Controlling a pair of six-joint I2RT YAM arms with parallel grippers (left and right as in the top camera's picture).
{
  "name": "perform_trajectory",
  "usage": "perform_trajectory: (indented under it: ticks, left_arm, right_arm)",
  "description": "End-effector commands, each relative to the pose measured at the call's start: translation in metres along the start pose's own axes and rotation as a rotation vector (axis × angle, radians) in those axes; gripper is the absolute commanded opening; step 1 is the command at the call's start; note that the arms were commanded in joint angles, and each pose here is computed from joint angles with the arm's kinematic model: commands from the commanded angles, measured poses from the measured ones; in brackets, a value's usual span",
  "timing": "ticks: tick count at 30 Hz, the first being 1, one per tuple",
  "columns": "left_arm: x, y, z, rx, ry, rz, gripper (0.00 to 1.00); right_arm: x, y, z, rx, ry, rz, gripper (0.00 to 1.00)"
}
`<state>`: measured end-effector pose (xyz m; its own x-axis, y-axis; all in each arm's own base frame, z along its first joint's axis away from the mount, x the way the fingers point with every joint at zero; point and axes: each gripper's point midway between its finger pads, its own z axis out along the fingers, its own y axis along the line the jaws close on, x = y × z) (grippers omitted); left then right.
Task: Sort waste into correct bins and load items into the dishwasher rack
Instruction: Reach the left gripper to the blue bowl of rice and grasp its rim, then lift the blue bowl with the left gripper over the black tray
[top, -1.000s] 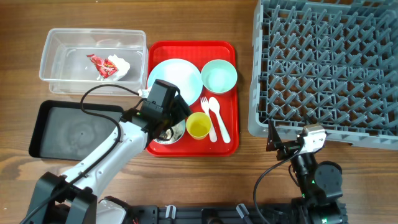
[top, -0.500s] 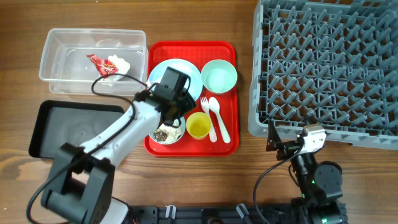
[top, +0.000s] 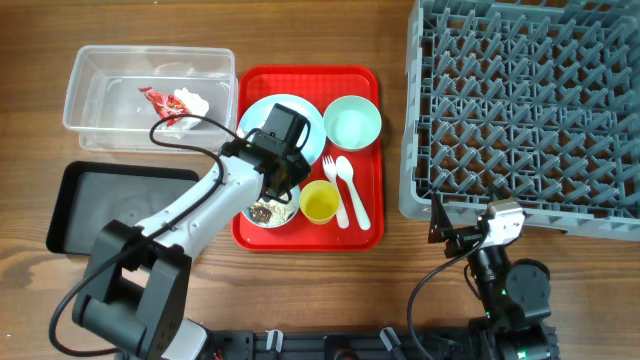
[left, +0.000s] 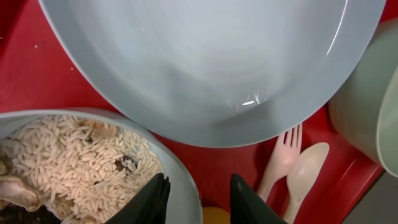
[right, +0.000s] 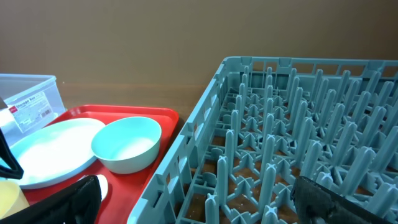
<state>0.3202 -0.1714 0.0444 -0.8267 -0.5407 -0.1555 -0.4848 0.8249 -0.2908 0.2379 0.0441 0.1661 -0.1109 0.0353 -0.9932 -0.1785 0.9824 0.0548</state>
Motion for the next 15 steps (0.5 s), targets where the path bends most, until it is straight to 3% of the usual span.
perform_trajectory:
  ticks: [1, 9, 11, 13, 15]
  left_arm:
    - [-0.002, 0.001, 0.005, -0.024, -0.005, 0.005, 0.33]
    - [0.001, 0.005, 0.016, -0.048, 0.009, 0.005, 0.32]
    - [0.0, 0.003, 0.016, -0.04, 0.004, 0.005, 0.24]
    - [-0.001, 0.002, 0.016, -0.036, 0.002, 0.005, 0.05]
    - [-0.001, 0.002, 0.016, -0.037, 0.002, 0.005, 0.04]
  right_arm:
    - [-0.002, 0.002, 0.0, -0.013, -0.008, -0.009, 1.0]
    - [-0.002, 0.002, 0.0, -0.013, -0.008, -0.009, 1.0]
    - [-0.002, 0.002, 0.0, -0.013, -0.008, -0.009, 1.0]
    - [-0.002, 0.002, 0.0, -0.013, -0.008, -0.009, 1.0]
    - [-0.002, 0.002, 0.0, -0.013, -0.008, -0.009, 1.0]
